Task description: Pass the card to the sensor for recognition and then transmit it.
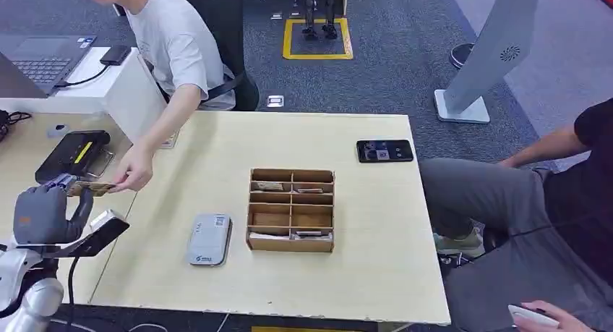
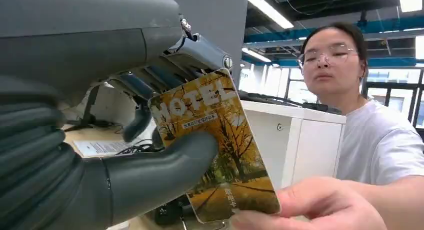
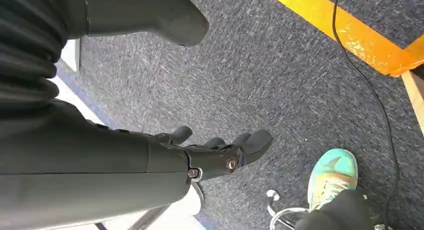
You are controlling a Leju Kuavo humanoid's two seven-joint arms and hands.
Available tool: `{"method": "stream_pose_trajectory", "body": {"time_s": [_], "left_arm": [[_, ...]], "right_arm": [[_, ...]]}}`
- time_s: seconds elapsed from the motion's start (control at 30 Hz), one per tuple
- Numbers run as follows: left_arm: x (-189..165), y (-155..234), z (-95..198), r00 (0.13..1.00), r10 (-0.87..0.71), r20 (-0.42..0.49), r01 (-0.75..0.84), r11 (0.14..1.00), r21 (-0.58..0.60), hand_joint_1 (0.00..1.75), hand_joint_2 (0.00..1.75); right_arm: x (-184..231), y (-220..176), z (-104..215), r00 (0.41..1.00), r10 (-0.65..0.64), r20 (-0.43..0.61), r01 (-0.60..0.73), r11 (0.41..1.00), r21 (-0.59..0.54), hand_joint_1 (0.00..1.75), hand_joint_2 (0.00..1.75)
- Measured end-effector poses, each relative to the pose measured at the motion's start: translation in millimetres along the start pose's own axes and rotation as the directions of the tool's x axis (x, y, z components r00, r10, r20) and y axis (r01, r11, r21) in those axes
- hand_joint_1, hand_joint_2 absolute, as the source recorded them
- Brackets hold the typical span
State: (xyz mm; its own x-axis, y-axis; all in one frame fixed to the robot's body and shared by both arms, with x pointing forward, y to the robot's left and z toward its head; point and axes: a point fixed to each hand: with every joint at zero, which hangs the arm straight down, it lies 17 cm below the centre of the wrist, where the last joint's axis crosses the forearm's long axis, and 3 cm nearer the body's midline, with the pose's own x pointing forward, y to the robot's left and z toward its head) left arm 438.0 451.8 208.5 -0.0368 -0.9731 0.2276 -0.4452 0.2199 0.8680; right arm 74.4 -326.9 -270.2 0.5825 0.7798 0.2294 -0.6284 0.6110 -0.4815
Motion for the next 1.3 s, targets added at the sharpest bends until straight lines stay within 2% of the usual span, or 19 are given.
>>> {"method": "stream_pose_trajectory", "body": {"time_s": [0.53,0.7,0.83,0.93,1.1,1.17,1.3], "left_arm": [[13,5,1,0.991,0.123,0.057,-0.125,0.992,0.032,1.75,1.75],[20,-23,8,0.952,0.307,-0.006,-0.306,0.946,-0.107,1.75,1.75],[56,-41,26,0.829,0.557,-0.040,-0.549,0.798,-0.249,1.75,1.75],[93,-43,54,0.747,0.664,-0.019,-0.625,0.693,-0.359,1.75,1.75],[142,-55,97,0.761,0.647,0.049,-0.550,0.684,-0.480,1.75,1.75],[155,-62,103,0.774,0.631,0.053,-0.526,0.688,-0.501,1.75,1.75],[185,-75,107,0.744,0.668,0.012,-0.565,0.638,-0.523,1.75,1.75]], "right_arm": [[3,2,0,1.000,0.020,0.012,-0.020,1.000,0.013,0.00,1.75],[2,1,0,1.000,0.018,0.005,-0.018,1.000,0.006,0.00,1.75],[2,2,1,1.000,0.011,0.003,-0.011,1.000,0.000,0.00,1.75],[1,5,2,1.000,0.005,0.001,-0.005,1.000,0.004,0.00,1.75],[-1,6,3,1.000,0.003,0.000,-0.003,1.000,0.010,0.00,1.75],[1,4,2,1.000,0.002,0.003,-0.002,1.000,0.007,0.00,1.75],[2,1,1,1.000,-0.002,0.004,0.002,1.000,0.004,0.00,1.75]]}}
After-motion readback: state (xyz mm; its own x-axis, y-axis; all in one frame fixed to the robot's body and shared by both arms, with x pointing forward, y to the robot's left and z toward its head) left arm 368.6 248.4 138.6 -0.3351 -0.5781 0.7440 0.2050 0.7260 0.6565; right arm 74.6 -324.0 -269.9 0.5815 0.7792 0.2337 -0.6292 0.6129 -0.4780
